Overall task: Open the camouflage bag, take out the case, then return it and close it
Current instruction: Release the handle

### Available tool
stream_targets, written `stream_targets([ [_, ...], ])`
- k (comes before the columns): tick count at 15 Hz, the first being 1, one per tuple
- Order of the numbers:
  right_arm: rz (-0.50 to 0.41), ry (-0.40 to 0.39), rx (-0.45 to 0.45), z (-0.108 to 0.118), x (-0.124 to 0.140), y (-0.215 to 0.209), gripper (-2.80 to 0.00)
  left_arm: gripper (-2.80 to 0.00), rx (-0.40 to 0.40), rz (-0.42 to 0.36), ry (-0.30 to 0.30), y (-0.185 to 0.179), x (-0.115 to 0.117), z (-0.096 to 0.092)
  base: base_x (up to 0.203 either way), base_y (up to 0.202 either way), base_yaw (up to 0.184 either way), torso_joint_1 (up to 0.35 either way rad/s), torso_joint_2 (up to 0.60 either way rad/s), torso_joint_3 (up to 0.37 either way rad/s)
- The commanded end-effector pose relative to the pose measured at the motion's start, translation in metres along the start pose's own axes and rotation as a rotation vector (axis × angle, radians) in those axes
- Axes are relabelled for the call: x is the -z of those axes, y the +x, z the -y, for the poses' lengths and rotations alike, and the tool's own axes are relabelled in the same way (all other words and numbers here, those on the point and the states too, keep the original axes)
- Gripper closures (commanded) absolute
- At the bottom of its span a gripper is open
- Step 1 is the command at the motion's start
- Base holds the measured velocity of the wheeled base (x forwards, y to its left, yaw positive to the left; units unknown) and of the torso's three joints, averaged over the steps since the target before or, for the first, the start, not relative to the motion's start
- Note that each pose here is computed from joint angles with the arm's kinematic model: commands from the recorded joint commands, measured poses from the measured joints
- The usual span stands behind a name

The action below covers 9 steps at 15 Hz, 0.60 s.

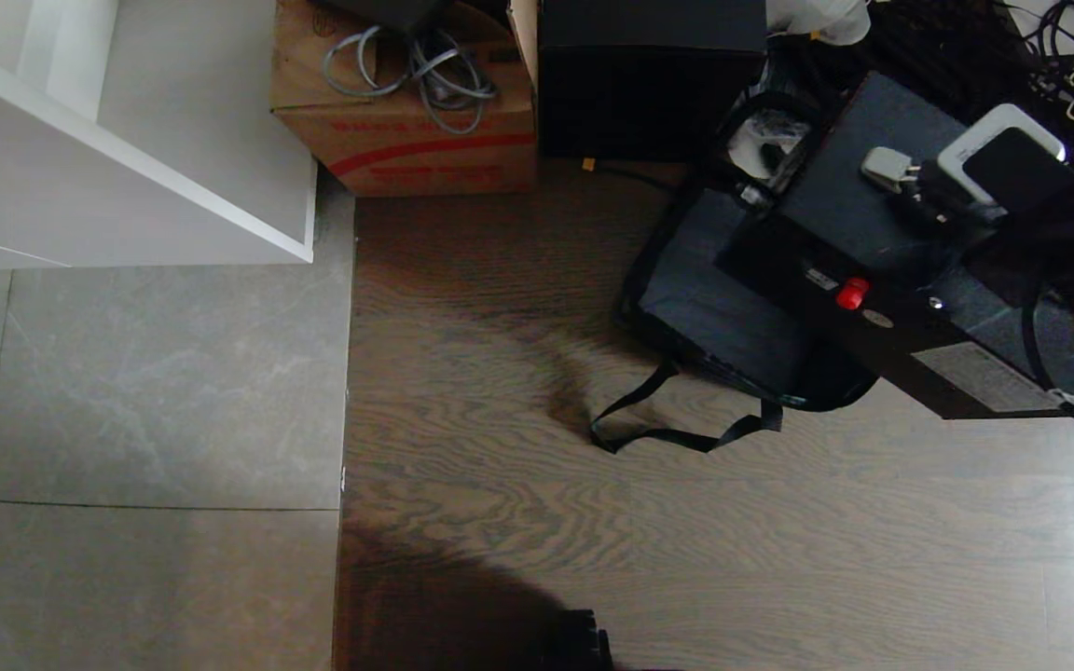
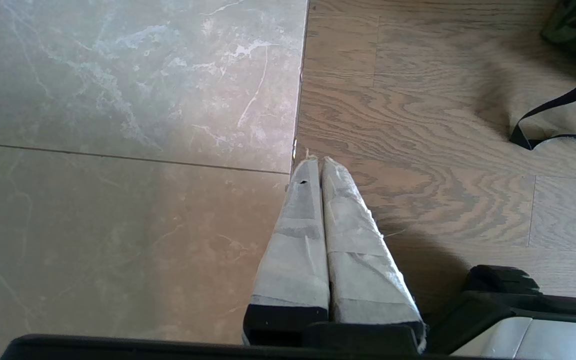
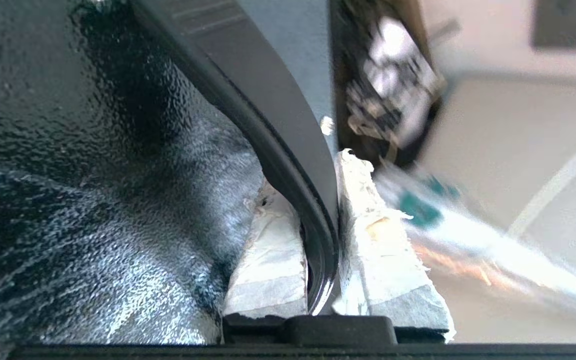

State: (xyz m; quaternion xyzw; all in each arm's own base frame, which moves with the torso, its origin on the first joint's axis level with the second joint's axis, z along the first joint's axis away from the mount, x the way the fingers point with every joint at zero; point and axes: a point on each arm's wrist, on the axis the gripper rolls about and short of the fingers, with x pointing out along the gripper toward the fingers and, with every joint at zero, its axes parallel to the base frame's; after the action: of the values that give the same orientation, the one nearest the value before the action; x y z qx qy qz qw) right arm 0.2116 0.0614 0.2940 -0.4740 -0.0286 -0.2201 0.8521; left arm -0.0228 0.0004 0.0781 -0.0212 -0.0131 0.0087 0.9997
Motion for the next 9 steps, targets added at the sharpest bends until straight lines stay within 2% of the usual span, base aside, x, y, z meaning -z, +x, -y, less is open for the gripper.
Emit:
stream_targets([
  [1,-0.055,0.002,0.083,0.022,0.014,0.001,0.00,0.00,-0.002,-0.009,0.000,0.001,0.002,0.000,0.000,0.000,0.000,0.000,0.00,0.000],
  [5,-0.199,-0.031,0.176,0.035,0.045,0.017,0.00,0.00,-0.002,-0.007,0.000,0.001,0.002,0.000,0.000,0.000,0.000,0.000,0.00,0.000],
  [9,-0.323,-0.070,0.176,0.019,0.072,0.046,0.00,0.00,-0.002,-0.009,0.001,0.001,0.003,0.000,0.000,0.000,0.000,0.000,0.00,0.000],
])
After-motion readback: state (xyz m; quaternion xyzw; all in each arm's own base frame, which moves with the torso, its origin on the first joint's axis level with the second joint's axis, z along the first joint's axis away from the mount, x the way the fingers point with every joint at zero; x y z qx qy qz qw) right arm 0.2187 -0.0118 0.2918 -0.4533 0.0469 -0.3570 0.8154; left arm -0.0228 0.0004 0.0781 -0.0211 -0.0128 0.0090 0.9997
